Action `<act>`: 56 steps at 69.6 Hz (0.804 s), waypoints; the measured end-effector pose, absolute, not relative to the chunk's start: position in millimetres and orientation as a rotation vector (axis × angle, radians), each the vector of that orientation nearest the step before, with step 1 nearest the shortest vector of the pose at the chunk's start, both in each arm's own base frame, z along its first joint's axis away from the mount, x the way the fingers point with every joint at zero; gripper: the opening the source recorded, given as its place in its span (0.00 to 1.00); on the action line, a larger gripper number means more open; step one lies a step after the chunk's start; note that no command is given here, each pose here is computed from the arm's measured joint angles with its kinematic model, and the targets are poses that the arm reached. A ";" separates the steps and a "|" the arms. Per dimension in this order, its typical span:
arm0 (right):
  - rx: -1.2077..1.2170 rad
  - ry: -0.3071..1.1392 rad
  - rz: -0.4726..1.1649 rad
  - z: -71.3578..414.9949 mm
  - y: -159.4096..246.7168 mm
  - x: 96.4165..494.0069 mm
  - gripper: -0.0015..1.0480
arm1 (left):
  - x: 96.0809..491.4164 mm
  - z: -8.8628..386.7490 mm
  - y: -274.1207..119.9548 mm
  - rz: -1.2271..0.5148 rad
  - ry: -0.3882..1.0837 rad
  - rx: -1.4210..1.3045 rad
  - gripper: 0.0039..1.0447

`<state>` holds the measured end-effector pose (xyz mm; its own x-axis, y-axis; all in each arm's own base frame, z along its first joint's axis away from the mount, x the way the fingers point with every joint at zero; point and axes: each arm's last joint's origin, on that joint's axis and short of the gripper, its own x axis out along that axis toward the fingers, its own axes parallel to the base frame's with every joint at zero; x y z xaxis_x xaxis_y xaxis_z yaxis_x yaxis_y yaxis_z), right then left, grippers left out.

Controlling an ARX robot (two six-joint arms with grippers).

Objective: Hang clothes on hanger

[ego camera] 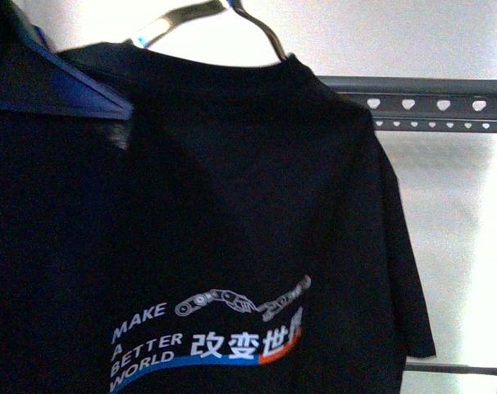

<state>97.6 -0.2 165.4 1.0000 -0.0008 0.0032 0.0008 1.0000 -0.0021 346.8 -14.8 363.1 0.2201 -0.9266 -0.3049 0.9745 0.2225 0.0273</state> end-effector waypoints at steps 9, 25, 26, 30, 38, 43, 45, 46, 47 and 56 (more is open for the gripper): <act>-0.002 -0.003 0.000 165.4 -0.2 97.6 0.93 | 365.6 364.5 -44.5 -1.401 0.160 0.286 0.03; -0.002 -0.003 -0.001 165.4 -0.2 97.6 0.93 | 363.8 386.7 -84.3 -1.505 0.103 0.314 0.03; -0.002 -0.003 -0.001 165.4 -0.2 97.6 0.93 | 363.9 387.1 -85.0 -1.501 0.097 0.324 0.03; -0.002 -0.003 0.000 165.4 -0.2 97.6 0.93 | 367.6 386.0 -87.2 -1.466 0.077 0.365 0.03; -0.002 -0.003 -0.001 165.4 -0.2 97.6 0.93 | 371.1 382.6 -88.2 -1.444 0.088 0.360 0.03; -0.002 -0.003 0.000 165.4 -0.2 97.6 0.93 | 371.4 381.4 -87.9 -1.437 0.105 0.352 0.03; -0.002 -0.003 -0.001 165.4 -0.2 97.6 0.93 | 371.5 381.3 -87.8 -1.436 0.107 0.350 0.03; -0.002 -0.003 -0.001 165.4 -0.2 97.6 0.93 | 371.5 381.2 -87.8 -1.434 0.110 0.349 0.03; -0.002 -0.003 0.000 165.4 -0.2 97.6 0.93 | 371.5 381.2 -87.6 -1.433 0.112 0.347 0.03; 0.061 0.041 0.239 170.6 -3.4 102.1 0.93 | 371.8 381.2 -86.8 -1.430 0.119 0.341 0.03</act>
